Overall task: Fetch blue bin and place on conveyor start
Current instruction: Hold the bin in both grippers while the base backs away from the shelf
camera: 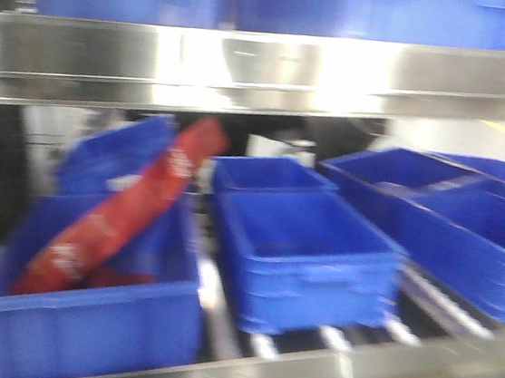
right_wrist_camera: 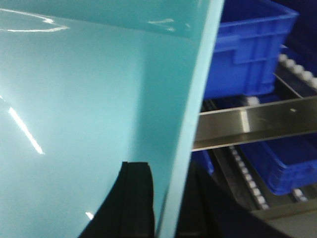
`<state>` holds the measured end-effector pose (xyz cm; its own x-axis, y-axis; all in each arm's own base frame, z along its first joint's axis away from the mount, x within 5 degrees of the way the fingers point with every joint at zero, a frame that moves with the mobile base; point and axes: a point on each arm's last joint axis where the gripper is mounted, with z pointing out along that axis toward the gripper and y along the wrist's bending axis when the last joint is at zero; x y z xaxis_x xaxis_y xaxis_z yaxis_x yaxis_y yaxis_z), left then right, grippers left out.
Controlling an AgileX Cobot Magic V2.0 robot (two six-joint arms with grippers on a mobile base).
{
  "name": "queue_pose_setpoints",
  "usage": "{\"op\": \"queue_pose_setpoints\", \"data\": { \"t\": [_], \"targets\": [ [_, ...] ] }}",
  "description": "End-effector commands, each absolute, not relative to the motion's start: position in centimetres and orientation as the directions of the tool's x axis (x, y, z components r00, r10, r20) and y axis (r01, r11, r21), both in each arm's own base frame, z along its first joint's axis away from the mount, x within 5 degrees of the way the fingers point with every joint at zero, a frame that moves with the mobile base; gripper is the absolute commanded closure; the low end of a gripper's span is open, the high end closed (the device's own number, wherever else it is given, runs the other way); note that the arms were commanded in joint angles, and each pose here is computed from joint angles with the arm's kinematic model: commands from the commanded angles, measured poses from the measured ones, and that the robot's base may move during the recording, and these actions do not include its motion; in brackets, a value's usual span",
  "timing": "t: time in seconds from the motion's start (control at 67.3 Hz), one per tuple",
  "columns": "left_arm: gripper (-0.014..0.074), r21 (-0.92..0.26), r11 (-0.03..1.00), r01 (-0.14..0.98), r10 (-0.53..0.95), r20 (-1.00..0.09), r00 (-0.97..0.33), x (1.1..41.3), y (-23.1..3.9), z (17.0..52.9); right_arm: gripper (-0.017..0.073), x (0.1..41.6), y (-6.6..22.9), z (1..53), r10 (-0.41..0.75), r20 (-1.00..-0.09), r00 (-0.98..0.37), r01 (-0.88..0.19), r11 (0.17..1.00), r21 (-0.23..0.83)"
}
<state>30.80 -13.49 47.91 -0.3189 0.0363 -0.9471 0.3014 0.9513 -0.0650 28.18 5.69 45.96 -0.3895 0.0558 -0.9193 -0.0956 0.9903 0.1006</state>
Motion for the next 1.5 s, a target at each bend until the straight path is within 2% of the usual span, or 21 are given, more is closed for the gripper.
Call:
{"op": "queue_pose_setpoints", "data": {
  "t": [0.0, 1.485],
  "targets": [
    [0.0705, -0.175, 0.914, 0.365, -0.067, -0.955, -0.289, 29.99, -14.67, 49.06, 0.0712, 28.06, 6.56, 47.51, 0.098, -0.956, -0.275, -0.163, 0.976, 0.147],
    [0.0705, -0.175, 0.915, 0.363, -0.068, -0.955, -0.289, 30.02, -14.61, 49.06, 0.0712, 28.06, 6.56, 47.51, 0.098, -0.956, -0.275, -0.163, 0.976, 0.147]
  ]
}}
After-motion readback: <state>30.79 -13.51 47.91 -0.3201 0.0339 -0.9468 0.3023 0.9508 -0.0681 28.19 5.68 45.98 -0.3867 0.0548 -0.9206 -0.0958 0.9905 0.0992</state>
